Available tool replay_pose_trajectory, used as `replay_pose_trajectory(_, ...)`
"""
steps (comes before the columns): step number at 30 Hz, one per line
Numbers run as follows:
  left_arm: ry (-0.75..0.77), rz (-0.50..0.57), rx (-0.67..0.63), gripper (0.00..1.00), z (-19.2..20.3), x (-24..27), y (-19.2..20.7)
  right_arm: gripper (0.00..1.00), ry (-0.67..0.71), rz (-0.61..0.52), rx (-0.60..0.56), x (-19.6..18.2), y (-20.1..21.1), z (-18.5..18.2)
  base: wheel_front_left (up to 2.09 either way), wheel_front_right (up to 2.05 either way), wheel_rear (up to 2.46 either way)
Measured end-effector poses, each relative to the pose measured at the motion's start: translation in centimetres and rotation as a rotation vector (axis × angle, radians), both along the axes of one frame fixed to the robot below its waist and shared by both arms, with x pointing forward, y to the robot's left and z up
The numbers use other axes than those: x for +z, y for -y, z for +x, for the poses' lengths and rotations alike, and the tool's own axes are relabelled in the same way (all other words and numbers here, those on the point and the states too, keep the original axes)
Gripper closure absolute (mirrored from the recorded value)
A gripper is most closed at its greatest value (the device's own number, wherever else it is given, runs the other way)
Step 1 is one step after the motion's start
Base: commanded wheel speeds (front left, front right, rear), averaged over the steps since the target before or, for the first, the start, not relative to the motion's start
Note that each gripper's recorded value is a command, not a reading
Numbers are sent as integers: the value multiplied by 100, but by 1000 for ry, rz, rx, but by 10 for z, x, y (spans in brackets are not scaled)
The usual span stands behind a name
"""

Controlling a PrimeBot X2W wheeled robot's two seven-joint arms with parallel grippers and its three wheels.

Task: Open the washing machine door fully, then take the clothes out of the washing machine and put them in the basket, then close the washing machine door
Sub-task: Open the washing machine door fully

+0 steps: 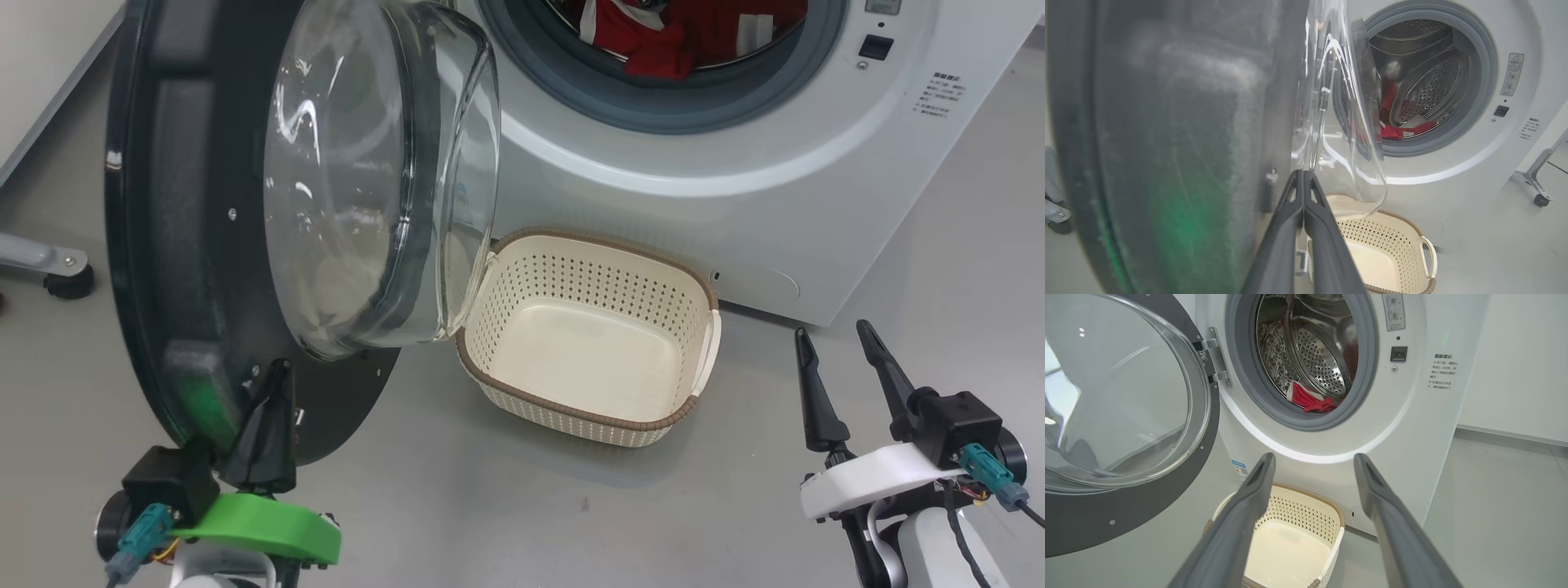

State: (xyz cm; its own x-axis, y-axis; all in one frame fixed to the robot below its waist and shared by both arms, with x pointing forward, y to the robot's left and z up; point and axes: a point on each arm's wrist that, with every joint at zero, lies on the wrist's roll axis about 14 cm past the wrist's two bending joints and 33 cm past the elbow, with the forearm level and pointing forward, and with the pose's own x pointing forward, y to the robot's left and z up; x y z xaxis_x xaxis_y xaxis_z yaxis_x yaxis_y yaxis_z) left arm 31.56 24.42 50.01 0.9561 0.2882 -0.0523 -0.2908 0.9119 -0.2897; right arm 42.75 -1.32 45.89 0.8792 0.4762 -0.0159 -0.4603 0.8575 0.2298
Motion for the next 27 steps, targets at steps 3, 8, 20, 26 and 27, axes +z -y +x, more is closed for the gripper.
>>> replay_pose_trajectory(3,0,4,41,100,-3,-2,-13,0,-4,0,-2,-2,1,1,0,0,0)
replay_pose_trajectory(8,3,12,93,100,-4,-4,-29,0,-12,-5,-5,-6,2,2,0,0,0)
replay_pose_trajectory(20,9,30,210,100,2,-7,-69,0,-29,-14,-18,-17,8,9,0,0,0)
replay_pose_trajectory(26,10,31,270,100,4,-7,-89,0,-32,-15,-19,-21,8,14,0,0,0)
replay_pose_trajectory(27,11,29,281,100,4,-7,-93,0,-34,-15,-18,-22,8,14,0,0,0)
